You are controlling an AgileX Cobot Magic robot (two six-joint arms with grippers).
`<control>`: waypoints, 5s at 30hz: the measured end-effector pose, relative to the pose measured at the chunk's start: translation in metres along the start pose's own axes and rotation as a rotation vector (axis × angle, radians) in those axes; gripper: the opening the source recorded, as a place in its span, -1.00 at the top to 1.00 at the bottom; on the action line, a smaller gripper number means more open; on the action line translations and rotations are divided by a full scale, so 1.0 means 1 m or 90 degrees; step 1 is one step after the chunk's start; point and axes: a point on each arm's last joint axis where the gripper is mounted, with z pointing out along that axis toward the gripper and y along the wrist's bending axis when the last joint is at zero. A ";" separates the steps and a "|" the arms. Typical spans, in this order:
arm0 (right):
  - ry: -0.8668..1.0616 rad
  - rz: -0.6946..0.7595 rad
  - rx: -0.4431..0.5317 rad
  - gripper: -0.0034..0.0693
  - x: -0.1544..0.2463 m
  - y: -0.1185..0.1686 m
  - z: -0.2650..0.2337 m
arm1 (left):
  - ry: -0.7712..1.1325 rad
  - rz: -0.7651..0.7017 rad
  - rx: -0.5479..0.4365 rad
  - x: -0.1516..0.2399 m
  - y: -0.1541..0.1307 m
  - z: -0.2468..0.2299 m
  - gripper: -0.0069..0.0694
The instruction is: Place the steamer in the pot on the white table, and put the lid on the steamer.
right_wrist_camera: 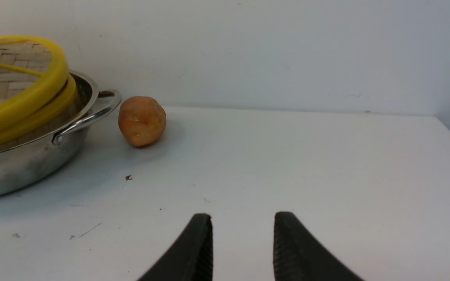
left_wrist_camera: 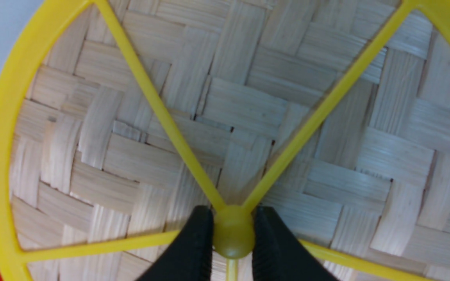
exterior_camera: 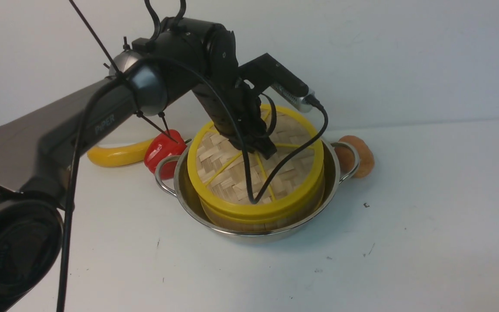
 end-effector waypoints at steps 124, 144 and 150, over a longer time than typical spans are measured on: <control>0.000 0.000 0.000 0.24 0.000 0.000 0.000 | -0.423 -0.466 -0.374 0.386 -0.154 -0.148 0.19; 0.000 0.000 0.000 0.24 0.000 0.000 0.000 | -0.418 -0.474 -0.386 0.388 -0.152 -0.148 0.19; 0.000 0.000 0.000 0.24 0.000 0.000 0.000 | -0.417 -0.473 -0.386 0.388 -0.152 -0.148 0.19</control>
